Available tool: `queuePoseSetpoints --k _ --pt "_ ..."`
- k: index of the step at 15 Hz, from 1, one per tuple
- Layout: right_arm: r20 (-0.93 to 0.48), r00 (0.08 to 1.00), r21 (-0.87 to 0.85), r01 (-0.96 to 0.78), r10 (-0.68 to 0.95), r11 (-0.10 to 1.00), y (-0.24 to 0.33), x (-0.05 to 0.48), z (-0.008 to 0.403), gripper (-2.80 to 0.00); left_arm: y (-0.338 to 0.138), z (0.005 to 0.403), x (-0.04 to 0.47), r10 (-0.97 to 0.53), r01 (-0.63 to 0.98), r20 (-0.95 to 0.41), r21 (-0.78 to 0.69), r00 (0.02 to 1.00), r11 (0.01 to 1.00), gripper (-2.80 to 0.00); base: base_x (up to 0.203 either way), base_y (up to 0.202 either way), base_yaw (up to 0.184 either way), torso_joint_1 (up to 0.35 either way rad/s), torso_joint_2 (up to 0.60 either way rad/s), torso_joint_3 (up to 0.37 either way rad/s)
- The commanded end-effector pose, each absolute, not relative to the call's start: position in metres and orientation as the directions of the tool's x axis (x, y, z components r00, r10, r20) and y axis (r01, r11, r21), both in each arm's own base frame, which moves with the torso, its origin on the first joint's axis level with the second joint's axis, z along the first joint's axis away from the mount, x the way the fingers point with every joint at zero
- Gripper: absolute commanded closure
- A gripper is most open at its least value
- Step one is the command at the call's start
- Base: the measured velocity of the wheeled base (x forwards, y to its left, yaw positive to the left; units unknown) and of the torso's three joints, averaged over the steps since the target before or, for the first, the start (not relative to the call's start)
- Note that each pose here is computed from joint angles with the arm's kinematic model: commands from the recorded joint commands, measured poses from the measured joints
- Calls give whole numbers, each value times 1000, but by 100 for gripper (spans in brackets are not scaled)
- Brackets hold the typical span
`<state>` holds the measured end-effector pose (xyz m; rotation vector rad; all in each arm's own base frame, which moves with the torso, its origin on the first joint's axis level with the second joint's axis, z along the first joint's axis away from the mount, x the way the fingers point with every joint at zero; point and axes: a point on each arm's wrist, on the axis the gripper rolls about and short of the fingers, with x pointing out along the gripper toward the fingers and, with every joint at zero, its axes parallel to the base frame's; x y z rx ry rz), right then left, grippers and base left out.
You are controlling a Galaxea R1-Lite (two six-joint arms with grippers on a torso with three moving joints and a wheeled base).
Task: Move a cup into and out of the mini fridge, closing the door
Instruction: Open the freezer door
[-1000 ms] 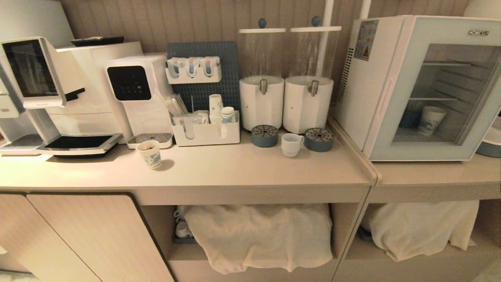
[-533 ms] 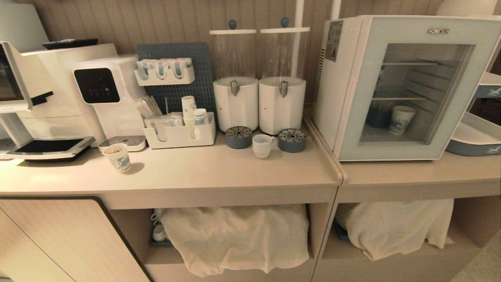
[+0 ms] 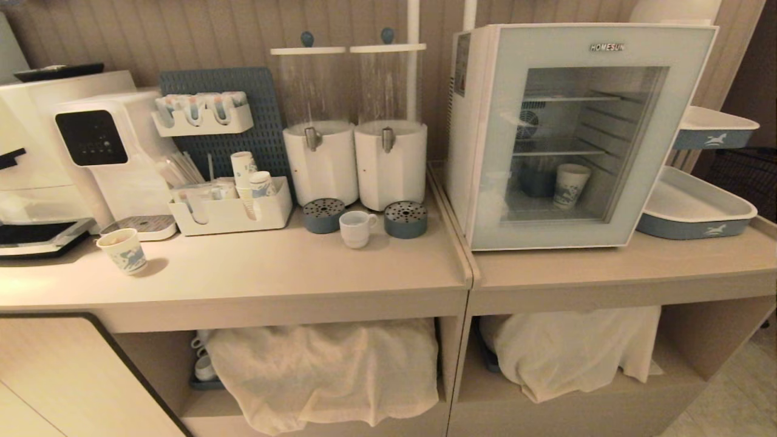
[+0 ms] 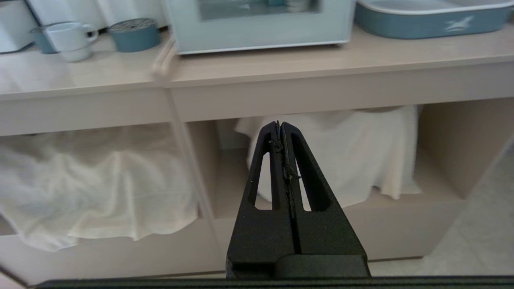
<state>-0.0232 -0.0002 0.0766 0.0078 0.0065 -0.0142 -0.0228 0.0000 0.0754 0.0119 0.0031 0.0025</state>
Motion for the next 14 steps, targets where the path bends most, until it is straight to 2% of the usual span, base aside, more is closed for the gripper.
queuePoseSetpoints --k 1,14 --pt "-9 1000 8 14 -14 1000 0 -23 76 0 0 75 -23 3 -3 -3 11 1000 1000 0 0 -196 -8 0 5 3" --pt "-9 1000 8 14 -14 1000 0 -23 76 0 0 75 -23 3 -3 -3 12 1000 1000 0 0 -195 -9 3 -1 2"
